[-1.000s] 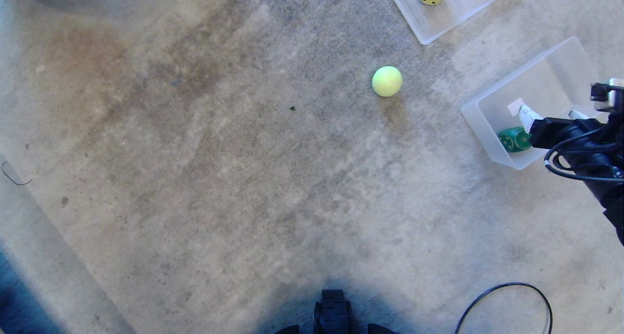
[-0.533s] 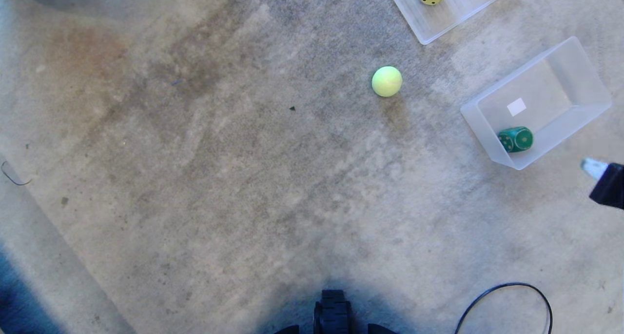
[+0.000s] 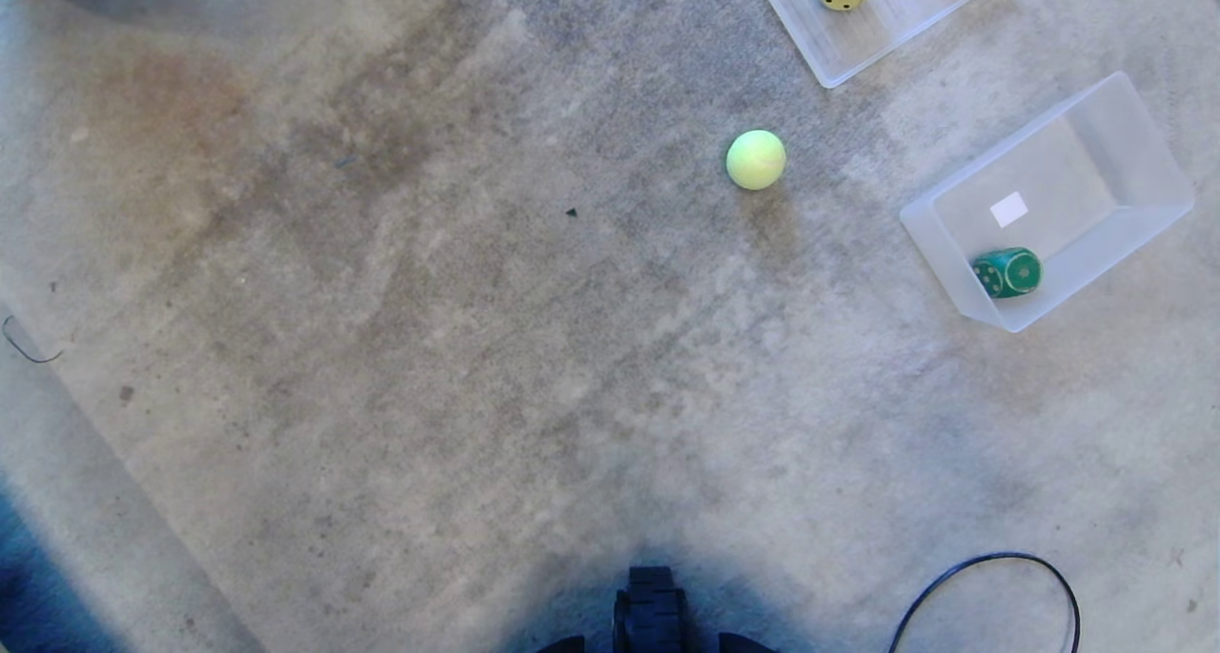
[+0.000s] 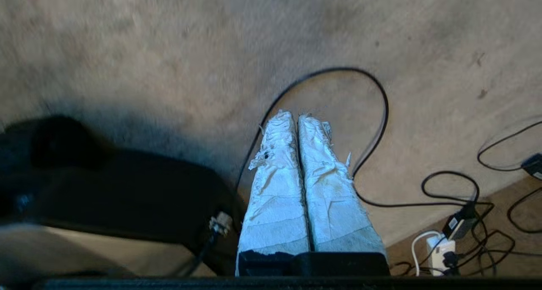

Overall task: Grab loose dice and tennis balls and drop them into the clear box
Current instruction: Pick up the ball on the floor

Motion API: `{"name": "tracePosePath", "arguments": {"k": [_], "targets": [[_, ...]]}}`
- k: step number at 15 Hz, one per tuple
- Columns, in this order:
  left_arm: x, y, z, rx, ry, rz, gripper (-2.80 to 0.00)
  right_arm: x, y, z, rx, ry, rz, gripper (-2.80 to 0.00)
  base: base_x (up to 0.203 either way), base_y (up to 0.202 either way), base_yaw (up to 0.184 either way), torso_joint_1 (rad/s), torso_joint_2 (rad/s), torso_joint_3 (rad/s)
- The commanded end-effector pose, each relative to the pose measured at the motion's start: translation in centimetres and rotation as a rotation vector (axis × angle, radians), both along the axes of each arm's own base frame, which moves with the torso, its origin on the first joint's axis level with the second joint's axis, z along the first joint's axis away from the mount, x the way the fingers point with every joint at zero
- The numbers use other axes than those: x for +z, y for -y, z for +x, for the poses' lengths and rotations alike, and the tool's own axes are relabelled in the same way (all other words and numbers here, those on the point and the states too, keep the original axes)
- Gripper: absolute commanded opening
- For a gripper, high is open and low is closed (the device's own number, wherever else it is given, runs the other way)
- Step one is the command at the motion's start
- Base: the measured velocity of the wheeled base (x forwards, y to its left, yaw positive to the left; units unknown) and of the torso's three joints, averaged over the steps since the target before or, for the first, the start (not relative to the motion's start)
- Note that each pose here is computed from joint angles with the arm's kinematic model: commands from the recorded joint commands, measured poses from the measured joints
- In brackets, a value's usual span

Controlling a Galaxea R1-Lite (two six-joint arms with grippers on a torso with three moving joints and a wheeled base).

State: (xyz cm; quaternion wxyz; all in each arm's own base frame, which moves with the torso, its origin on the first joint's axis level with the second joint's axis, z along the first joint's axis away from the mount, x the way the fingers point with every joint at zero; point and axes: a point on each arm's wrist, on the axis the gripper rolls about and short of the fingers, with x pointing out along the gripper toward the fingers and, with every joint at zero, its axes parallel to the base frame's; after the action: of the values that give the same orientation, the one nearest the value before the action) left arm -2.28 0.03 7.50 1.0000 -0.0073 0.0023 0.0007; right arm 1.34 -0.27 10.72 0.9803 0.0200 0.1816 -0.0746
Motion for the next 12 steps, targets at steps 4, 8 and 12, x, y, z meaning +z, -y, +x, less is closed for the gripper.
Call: {"name": "tracePosePath", "arguments": {"k": [4, 8, 12], "targets": [[0.0, 0.0, 0.0, 0.000, 0.000, -0.001, -2.80, -2.8, -0.2, -2.6, 0.130, 0.167, -0.016, -2.80, 0.000, 0.000, 0.000, 0.000, 0.00, 0.000], [0.0, 0.0, 0.0, 0.000, 0.000, -0.001, -2.80, -3.2, -0.2, -3.9, 0.150, 0.325, -0.031, -2.80, 0.000, 0.000, 0.000, 0.000, 0.00, 0.000], [0.0, 0.0, 0.0, 0.000, 0.000, -0.001, -2.80, -3.2, -0.2, -3.8, 0.143, 0.324, -0.022, -2.80, 0.000, 0.000, 0.000, 0.000, 0.00, 0.000]]}}
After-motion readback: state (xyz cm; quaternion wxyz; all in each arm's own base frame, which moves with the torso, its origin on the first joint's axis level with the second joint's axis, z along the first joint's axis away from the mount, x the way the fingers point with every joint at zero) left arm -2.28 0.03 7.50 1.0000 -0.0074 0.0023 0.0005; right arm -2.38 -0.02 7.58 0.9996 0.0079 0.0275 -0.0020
